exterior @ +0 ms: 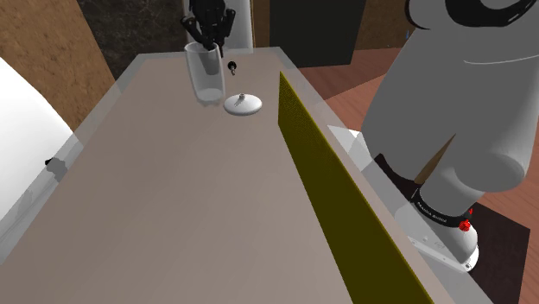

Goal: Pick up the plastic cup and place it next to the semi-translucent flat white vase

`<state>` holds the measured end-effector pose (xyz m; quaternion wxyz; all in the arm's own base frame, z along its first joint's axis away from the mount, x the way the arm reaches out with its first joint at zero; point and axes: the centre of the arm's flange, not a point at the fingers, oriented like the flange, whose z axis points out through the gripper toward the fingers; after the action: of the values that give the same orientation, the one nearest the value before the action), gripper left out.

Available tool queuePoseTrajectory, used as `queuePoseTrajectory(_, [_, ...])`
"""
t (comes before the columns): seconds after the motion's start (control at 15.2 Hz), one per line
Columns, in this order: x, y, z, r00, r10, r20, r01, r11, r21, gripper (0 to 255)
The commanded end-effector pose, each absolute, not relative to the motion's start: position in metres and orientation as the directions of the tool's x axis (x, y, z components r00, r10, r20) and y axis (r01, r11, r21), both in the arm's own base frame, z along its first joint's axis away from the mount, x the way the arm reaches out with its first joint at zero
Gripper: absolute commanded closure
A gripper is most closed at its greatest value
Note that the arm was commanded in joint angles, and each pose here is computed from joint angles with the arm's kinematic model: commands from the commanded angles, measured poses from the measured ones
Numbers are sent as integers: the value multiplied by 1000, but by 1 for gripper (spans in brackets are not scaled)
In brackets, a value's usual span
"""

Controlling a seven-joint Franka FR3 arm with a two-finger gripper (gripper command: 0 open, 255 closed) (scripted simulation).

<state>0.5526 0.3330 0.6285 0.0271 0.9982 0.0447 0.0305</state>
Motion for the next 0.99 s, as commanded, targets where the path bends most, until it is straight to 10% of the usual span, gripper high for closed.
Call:
queuePoseTrajectory(0.0, [552,333,618,994,91,59,87,-995,56,255])
queuePoseTrajectory(0.92, [552,333,544,994,91,59,87,-995,56,255])
